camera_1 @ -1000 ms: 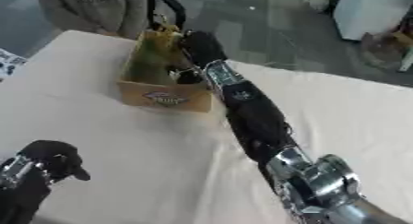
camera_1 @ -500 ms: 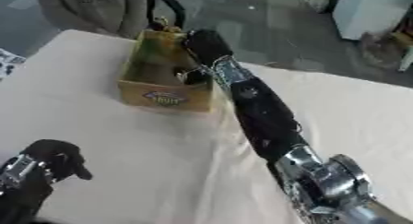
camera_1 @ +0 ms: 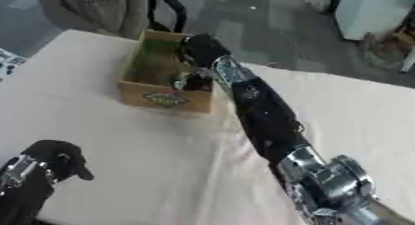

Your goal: Pick up objects on the table and place them in the box.

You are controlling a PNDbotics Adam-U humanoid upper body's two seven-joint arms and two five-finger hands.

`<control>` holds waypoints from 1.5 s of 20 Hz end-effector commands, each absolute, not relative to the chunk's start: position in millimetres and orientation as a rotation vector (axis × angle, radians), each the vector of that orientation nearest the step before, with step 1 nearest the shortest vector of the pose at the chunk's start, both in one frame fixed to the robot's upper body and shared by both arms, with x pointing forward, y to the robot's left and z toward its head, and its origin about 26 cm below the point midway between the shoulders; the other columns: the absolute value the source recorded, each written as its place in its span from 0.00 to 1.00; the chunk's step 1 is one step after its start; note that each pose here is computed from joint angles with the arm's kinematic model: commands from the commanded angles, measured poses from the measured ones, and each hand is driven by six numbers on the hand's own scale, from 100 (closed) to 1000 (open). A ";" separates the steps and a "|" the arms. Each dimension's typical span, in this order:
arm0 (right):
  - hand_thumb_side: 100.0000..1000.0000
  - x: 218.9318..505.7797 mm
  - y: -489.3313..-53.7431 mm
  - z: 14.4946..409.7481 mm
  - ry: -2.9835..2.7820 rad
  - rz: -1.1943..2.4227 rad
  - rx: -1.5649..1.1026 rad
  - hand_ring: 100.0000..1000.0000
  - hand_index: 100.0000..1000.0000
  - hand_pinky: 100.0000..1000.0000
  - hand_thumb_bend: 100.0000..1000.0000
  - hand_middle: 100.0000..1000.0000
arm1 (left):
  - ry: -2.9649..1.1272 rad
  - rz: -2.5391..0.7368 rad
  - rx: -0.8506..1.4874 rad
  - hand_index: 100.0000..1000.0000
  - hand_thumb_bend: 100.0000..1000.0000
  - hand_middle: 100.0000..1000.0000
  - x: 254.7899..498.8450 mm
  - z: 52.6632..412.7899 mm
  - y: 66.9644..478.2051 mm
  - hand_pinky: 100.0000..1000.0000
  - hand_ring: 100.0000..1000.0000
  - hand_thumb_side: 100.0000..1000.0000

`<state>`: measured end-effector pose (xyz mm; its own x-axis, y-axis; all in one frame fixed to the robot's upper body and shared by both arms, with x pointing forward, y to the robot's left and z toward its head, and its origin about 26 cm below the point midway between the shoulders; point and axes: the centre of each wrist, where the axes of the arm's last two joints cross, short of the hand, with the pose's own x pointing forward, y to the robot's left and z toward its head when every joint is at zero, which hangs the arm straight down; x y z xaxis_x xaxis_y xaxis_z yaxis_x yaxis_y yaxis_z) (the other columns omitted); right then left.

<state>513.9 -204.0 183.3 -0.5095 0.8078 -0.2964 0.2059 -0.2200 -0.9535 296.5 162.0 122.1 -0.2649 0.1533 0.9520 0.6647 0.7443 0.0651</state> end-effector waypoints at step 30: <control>0.01 411.8 -295.1 274.6 -2.346 1.063 -0.469 0.44 0.55 0.38 0.00 0.44 | -1.848 -0.444 -0.421 0.61 0.00 0.46 298.7 113.2 198.6 0.52 0.44 0.71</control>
